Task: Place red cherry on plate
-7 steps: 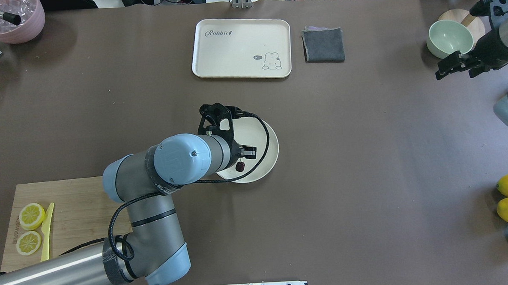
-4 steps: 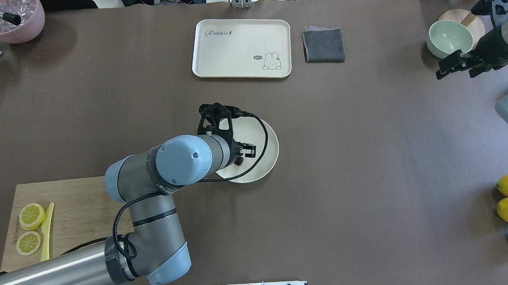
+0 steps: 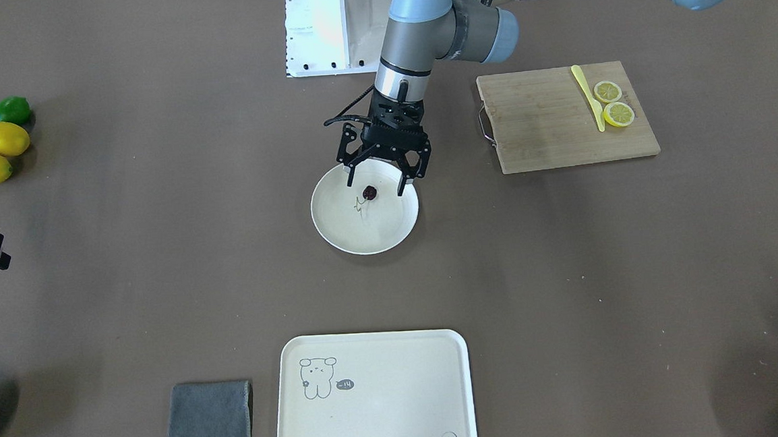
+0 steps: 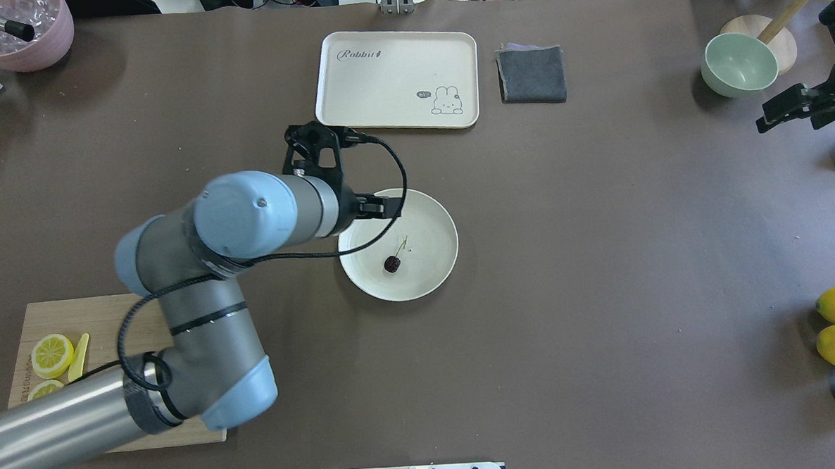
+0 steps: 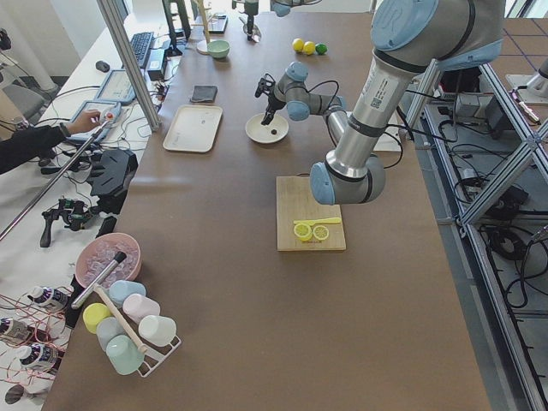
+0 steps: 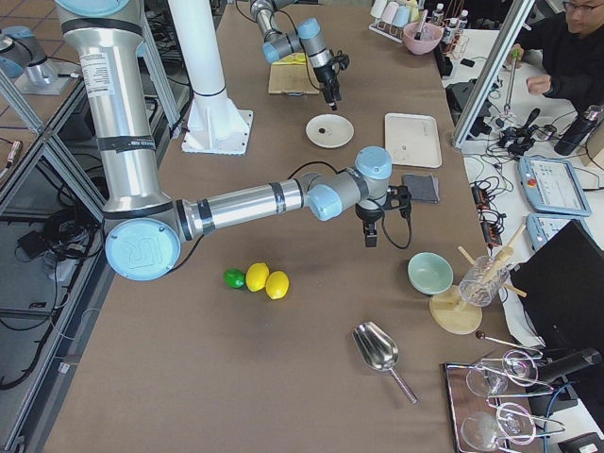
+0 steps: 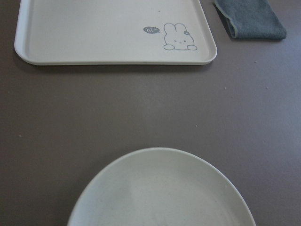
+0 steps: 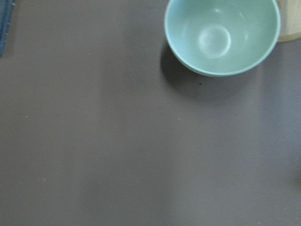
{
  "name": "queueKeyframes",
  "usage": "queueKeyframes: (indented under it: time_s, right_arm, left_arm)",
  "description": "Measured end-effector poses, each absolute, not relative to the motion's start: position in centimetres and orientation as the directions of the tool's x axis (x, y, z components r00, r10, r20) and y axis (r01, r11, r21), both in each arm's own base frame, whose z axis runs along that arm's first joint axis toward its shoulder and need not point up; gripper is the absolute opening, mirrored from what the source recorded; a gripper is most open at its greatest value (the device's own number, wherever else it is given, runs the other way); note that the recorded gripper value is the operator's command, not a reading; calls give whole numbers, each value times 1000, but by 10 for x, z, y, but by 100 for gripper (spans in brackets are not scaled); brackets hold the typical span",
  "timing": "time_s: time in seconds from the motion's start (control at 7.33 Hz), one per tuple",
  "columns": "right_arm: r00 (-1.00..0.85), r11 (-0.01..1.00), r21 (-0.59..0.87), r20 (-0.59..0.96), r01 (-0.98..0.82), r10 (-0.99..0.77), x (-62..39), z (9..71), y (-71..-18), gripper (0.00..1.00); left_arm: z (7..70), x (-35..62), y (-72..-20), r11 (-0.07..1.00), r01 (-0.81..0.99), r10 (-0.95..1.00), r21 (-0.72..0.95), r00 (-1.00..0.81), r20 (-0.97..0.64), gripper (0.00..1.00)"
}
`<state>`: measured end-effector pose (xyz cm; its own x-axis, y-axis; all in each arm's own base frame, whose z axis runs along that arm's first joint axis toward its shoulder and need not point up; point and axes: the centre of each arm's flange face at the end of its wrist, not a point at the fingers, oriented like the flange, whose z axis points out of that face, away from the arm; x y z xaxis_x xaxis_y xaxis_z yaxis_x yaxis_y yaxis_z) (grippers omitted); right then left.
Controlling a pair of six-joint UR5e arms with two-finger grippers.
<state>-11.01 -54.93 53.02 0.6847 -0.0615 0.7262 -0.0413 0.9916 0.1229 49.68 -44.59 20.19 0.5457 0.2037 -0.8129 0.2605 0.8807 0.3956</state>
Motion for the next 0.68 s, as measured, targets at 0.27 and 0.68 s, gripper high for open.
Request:
queueKeyframes:
  time_s: [0.27,0.68]
  right_arm:
    - [731,996,84,680,11,-65,-49,587,-529,100]
    - [751,994,62,651,92,-110,45,652,-491,100]
  left_arm:
    - [256,386,-487,819,100,389,565,627,-675,98]
    - [349,221,-543,820,62,355,569,724,-591,98]
